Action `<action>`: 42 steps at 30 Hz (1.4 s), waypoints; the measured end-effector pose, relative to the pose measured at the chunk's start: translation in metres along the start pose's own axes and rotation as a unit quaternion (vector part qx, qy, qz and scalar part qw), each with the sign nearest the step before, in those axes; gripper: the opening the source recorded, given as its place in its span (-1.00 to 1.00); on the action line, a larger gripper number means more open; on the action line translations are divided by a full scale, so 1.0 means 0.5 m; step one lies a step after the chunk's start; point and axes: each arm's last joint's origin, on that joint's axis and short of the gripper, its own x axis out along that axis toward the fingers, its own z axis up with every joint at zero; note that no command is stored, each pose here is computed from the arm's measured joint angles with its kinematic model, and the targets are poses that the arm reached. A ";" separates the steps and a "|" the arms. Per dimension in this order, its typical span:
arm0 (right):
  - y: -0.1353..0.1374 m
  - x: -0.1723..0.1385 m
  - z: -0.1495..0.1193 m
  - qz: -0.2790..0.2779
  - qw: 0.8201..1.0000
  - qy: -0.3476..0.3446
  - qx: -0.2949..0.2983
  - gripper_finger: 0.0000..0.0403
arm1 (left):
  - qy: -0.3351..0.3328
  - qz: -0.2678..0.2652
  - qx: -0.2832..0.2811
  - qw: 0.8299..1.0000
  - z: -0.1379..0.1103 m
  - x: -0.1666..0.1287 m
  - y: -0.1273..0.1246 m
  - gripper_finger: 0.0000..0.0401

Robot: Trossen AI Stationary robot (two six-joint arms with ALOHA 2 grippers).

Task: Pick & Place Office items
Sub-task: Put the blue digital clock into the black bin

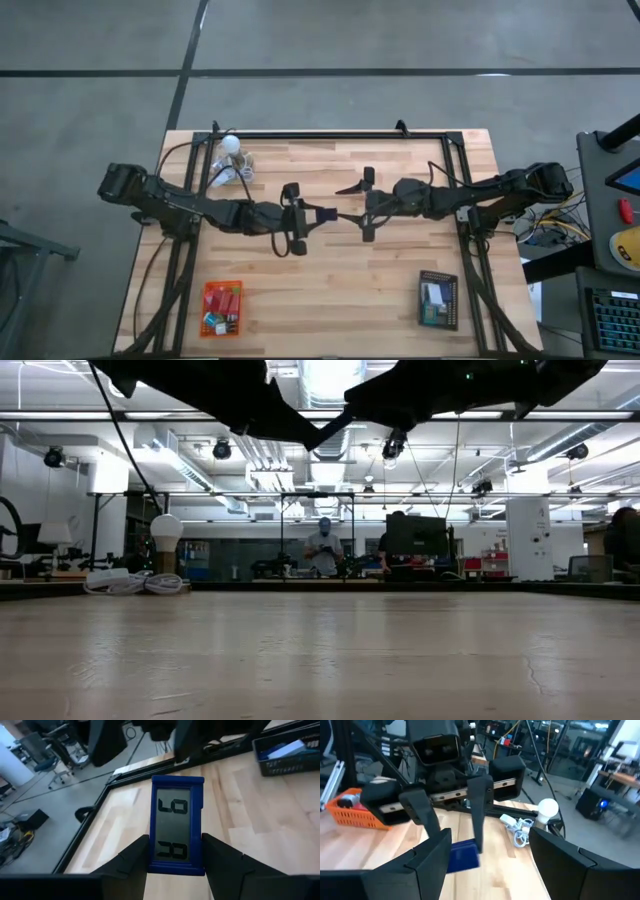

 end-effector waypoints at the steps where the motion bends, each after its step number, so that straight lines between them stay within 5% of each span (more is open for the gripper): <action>1: 0.000 0.000 0.000 0.000 1.000 0.000 0.009 0.30 | 0.001 0.003 -0.001 1.000 -0.001 0.001 0.003 -0.19; 42: 0.006 -0.001 -0.008 0.037 0.999 0.008 -0.018 0.30 | -0.076 -0.036 -0.023 0.996 0.016 0.014 0.043 -0.19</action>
